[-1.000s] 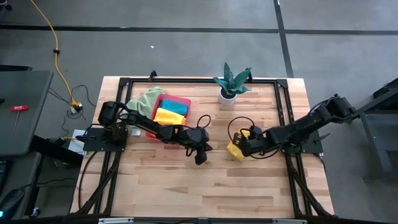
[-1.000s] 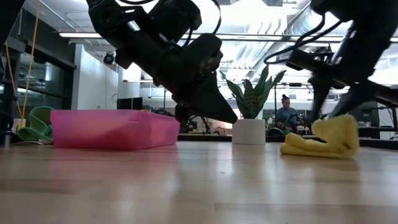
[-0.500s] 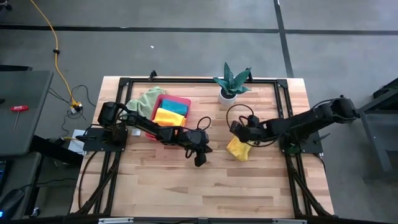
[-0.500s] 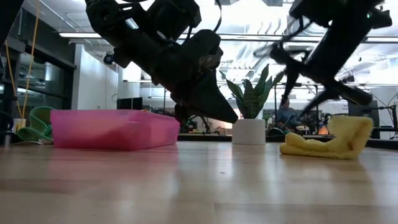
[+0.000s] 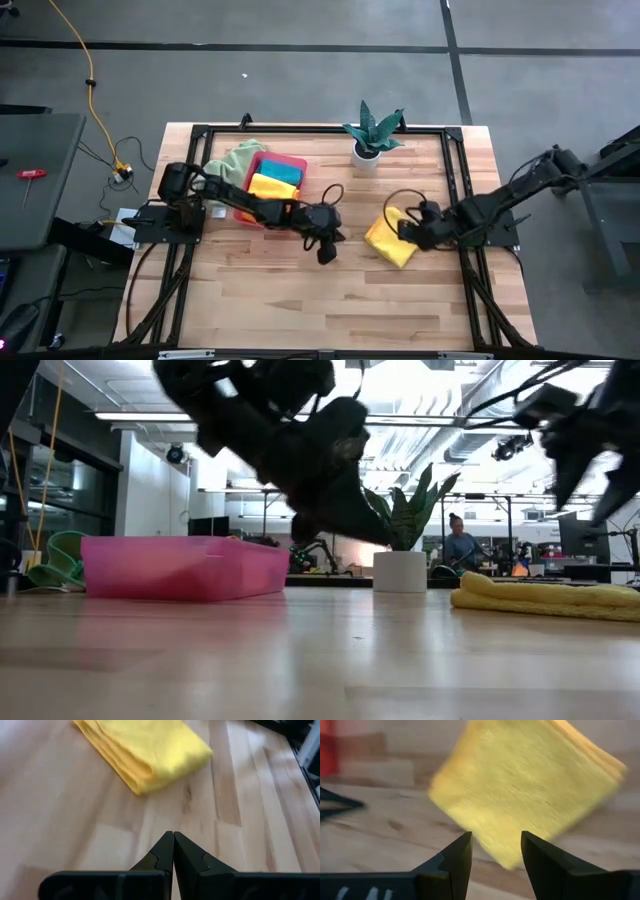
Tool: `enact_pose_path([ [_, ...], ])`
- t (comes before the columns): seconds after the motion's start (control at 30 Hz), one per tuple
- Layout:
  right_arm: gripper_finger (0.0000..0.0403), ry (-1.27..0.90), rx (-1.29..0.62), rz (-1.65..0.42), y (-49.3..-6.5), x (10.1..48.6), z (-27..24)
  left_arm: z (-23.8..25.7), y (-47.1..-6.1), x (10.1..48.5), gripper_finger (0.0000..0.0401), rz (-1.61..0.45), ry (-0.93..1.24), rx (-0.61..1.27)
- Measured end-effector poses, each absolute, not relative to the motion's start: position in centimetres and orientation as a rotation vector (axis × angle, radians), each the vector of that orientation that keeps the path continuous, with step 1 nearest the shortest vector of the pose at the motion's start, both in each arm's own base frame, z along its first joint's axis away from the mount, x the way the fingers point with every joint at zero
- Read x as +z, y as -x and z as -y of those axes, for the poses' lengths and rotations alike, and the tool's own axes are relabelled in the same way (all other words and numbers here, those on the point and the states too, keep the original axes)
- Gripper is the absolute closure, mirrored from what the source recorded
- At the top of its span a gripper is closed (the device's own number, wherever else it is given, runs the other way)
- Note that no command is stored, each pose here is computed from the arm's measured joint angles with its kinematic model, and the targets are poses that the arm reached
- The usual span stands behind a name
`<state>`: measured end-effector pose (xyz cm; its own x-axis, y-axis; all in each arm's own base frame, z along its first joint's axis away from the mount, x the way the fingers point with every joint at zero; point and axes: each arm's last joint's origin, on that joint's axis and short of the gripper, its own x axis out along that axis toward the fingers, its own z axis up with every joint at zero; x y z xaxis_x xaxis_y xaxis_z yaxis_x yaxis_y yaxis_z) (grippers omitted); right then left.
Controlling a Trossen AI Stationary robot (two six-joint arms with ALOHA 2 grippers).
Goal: Fold microfiber towels
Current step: Fold the yellow microfiber cloth
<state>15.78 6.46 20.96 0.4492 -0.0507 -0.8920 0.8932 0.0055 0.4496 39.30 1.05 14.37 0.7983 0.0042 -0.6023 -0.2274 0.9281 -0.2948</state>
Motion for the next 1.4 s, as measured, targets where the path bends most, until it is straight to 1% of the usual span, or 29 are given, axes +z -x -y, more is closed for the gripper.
enact_pose_path([
  [0.23,0.0242,-1.359,-1.015,-0.907,-14.1,20.0,-8.4,-4.8,-41.9,17.0,0.0401,-0.587,0.301,0.168],
  [0.33,0.0242,-1.332,-1.056,-0.930,-13.9,19.6,-8.7,-6.0,-43.0,16.5,0.0401,-0.614,0.308,0.136],
  [0.5,0.0249,-1.260,-1.123,-1.062,-13.9,18.5,-9.1,-6.5,-45.5,14.4,0.0401,-0.703,0.335,0.090],
  [0.6,0.0280,-1.205,-1.146,-1.115,-14.3,17.7,-9.4,-6.3,-46.8,13.7,0.0401,-0.714,0.321,0.082],
  [0.67,0.0316,-1.173,-1.166,-1.140,-14.5,17.2,-9.6,-6.3,-47.4,13.5,0.0401,-0.705,0.309,0.094],
  [0.77,0.0381,-1.148,-1.189,-1.150,-14.9,16.5,-9.7,-6.5,-48.2,12.8,0.0401,-0.701,0.299,0.120],
  [0.8,0.0391,-1.139,-1.187,-1.154,-15.1,16.3,-9.8,-6.6,-48.3,12.6,0.0401,-0.710,0.298,0.126],
  [0.93,0.0385,-1.130,-1.214,-1.153,-15.7,15.4,-9.9,-6.7,-48.5,11.5,0.0401,-0.727,0.304,0.135],
  [1.03,0.0398,-1.122,-1.236,-1.146,-16.1,14.9,-9.8,-6.3,-48.5,10.9,0.0401,-0.749,0.305,0.130],
  [1.23,0.0399,-1.086,-1.280,-1.138,-17.0,13.9,-9.0,-4.4,-48.6,10.7,0.0401,-0.781,0.302,0.078],
  [1.3,0.0401,-1.071,-1.270,-1.131,-17.3,13.8,-8.7,-3.6,-48.5,10.6,0.0401,-0.802,0.311,0.042],
  [1.4,0.0401,-1.061,-1.249,-1.112,-17.8,13.7,-8.1,-2.1,-48.2,10.6,0.0401,-0.854,0.333,0.037],
])
